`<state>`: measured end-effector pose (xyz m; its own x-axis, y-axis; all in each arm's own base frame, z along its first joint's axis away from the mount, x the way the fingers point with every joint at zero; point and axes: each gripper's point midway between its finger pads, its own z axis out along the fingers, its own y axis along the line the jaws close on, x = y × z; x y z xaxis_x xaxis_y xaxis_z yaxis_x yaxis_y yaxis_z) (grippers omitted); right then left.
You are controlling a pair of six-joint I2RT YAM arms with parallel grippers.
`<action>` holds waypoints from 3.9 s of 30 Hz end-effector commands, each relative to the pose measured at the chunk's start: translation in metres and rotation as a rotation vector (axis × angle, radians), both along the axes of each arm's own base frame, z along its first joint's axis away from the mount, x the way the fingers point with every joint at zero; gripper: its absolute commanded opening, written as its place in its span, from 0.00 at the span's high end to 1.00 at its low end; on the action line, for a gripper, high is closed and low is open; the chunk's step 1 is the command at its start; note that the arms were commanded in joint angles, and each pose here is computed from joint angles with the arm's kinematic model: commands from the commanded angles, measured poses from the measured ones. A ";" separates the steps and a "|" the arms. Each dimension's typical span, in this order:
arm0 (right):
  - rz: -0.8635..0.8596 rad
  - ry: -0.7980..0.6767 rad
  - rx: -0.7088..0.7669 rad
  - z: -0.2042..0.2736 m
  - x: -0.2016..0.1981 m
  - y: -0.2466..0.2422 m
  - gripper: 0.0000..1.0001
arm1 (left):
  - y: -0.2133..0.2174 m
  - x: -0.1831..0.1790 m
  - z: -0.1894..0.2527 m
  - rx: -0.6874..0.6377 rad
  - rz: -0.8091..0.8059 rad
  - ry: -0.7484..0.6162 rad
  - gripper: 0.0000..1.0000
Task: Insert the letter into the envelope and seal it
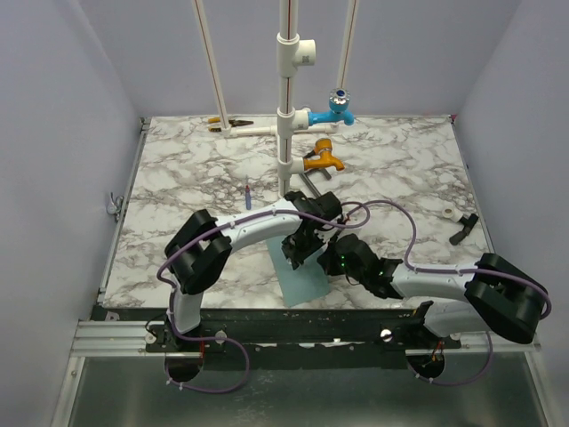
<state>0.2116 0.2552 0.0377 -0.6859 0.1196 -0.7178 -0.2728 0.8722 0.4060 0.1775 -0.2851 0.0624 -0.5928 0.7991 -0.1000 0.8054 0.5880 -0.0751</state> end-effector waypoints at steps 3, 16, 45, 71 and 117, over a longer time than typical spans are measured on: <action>0.030 -0.047 0.023 0.012 0.007 0.009 0.99 | -0.010 -0.006 -0.020 0.001 0.000 0.119 1.00; 0.069 -0.066 0.032 0.018 0.005 0.013 0.99 | -0.007 0.035 -0.040 0.063 0.035 0.057 1.00; -0.051 -0.064 -0.092 0.009 0.013 -0.018 0.99 | -0.018 0.045 0.042 -0.196 -0.131 -0.037 1.00; -0.033 -0.088 -0.248 0.079 0.018 -0.034 0.30 | 0.068 0.011 0.012 -0.146 -0.496 -0.340 1.00; 0.251 -0.009 0.068 0.016 0.016 0.035 0.99 | 0.044 0.020 -0.027 -0.419 -0.340 -0.385 1.00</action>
<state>0.2279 0.2688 0.0389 -0.7317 -0.0040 -0.6816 -0.4140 0.7970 0.4398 0.1973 -0.2381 0.0390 -0.2004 0.7722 -0.6030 0.9466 0.3112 0.0839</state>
